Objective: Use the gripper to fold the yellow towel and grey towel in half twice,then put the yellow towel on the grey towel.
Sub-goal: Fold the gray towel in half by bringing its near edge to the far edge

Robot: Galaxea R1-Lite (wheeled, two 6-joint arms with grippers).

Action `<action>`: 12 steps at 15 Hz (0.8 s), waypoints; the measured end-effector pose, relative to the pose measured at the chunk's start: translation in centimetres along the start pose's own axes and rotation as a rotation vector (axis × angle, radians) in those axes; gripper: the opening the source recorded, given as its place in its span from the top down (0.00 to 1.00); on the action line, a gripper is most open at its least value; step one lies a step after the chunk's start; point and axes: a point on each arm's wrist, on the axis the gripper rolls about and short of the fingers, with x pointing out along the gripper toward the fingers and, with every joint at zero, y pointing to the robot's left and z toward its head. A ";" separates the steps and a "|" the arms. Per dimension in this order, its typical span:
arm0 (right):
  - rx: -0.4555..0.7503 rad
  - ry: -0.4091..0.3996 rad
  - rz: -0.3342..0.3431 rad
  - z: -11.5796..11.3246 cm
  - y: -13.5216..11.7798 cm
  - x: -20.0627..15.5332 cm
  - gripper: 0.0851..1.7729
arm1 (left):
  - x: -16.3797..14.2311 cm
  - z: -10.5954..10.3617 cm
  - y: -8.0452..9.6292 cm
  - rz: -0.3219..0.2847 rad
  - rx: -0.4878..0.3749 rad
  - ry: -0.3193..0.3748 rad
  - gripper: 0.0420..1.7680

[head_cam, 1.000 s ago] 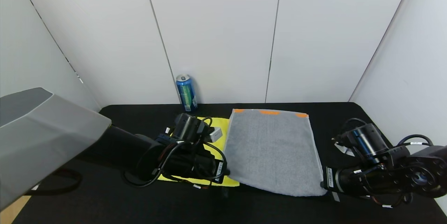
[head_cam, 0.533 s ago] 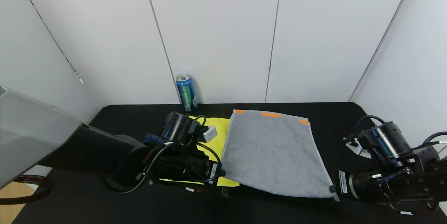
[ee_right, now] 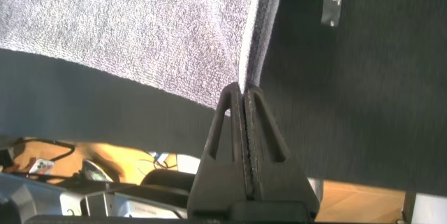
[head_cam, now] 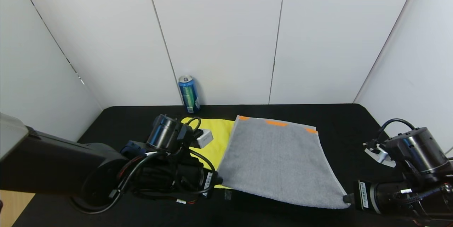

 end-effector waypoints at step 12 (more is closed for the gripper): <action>0.000 -0.024 0.031 -1.1 -0.1 -1.5 0.98 | -3.0 -0.6 -1.4 -0.024 0.030 -0.051 0.96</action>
